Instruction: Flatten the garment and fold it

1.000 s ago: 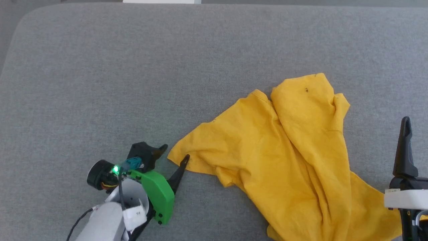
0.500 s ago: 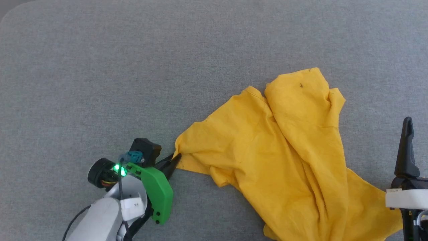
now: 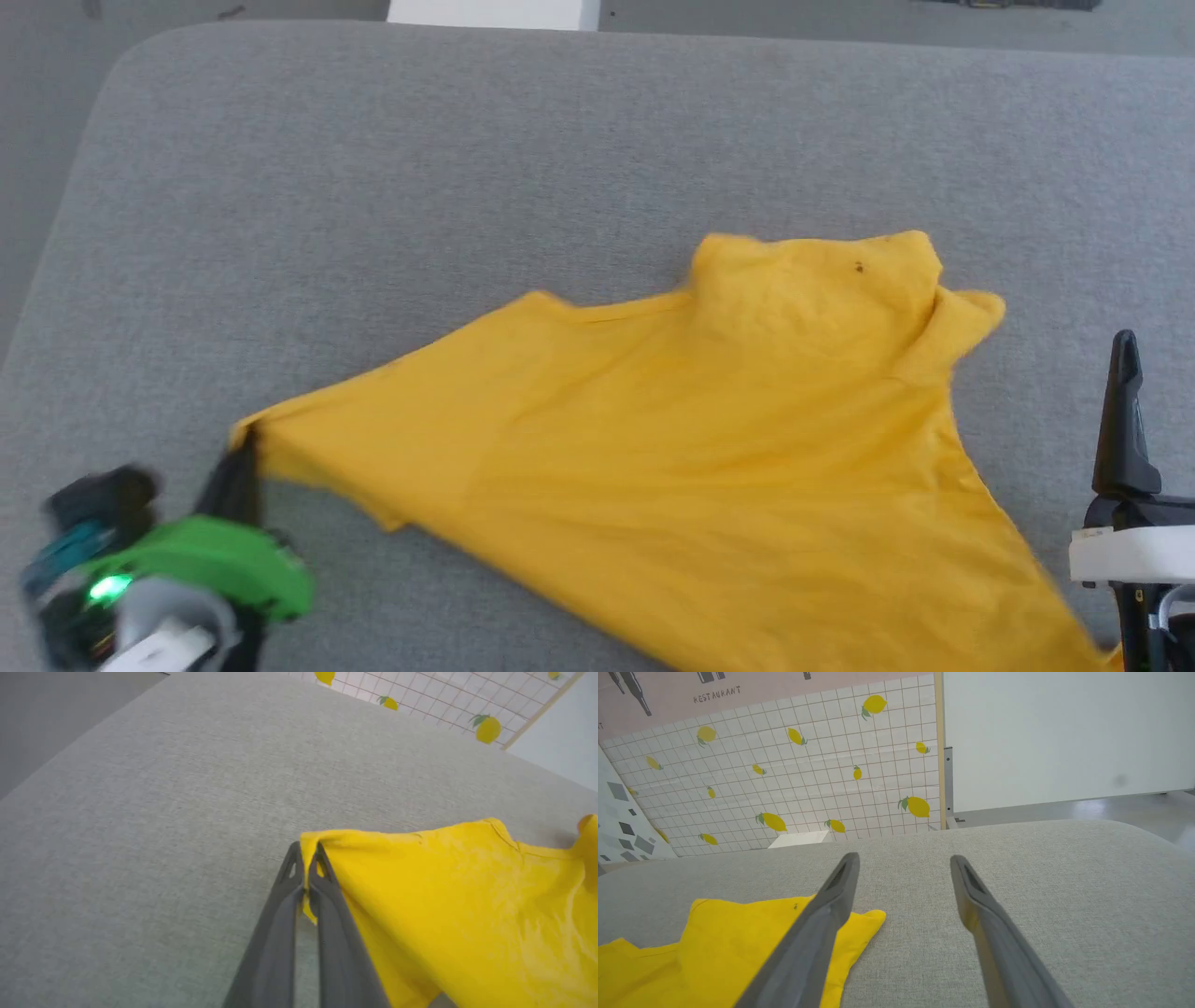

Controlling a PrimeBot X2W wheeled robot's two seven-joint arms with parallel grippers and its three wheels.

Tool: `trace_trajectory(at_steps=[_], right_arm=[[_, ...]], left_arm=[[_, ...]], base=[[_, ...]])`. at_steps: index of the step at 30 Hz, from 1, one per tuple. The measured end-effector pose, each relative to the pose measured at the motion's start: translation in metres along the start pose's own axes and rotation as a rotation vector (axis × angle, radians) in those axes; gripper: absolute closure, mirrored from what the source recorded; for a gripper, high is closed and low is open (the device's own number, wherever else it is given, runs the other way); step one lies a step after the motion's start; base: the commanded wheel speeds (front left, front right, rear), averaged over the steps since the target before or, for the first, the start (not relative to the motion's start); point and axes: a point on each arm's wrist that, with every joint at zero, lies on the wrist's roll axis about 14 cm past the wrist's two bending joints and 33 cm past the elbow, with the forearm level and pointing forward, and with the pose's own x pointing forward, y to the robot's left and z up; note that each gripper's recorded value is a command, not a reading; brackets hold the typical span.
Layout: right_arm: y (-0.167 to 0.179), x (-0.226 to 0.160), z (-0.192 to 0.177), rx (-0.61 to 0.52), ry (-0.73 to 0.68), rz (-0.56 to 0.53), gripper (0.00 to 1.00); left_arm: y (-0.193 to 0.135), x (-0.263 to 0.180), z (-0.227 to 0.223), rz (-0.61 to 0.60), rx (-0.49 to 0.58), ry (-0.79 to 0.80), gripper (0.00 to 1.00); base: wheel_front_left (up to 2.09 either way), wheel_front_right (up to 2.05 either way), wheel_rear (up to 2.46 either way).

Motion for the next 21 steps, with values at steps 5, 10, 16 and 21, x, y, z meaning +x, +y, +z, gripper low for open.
trace_trajectory(at_steps=[5,10,16,21], right_arm=[[0.01,0.003,0.001,0.001,0.005,0.028,0.0],[0.018,0.005,-0.003,0.002,0.027,0.051,0.0],[0.039,0.01,-0.014,-0.011,0.082,0.114,0.0],[0.084,0.032,-0.023,-0.01,0.189,0.229,0.0]], left_arm=[[0.093,-0.044,0.003,0.3,0.055,0.0,1.0],[0.131,-0.074,0.008,0.451,0.082,-0.018,1.0],[0.113,-0.071,0.013,0.407,0.035,-0.061,1.0],[0.078,-0.049,0.02,0.294,-0.006,-0.104,1.0]], base=[[0.0,0.0,0.0],[0.0,0.0,0.0],[0.0,0.0,0.0],[0.0,0.0,0.0]])
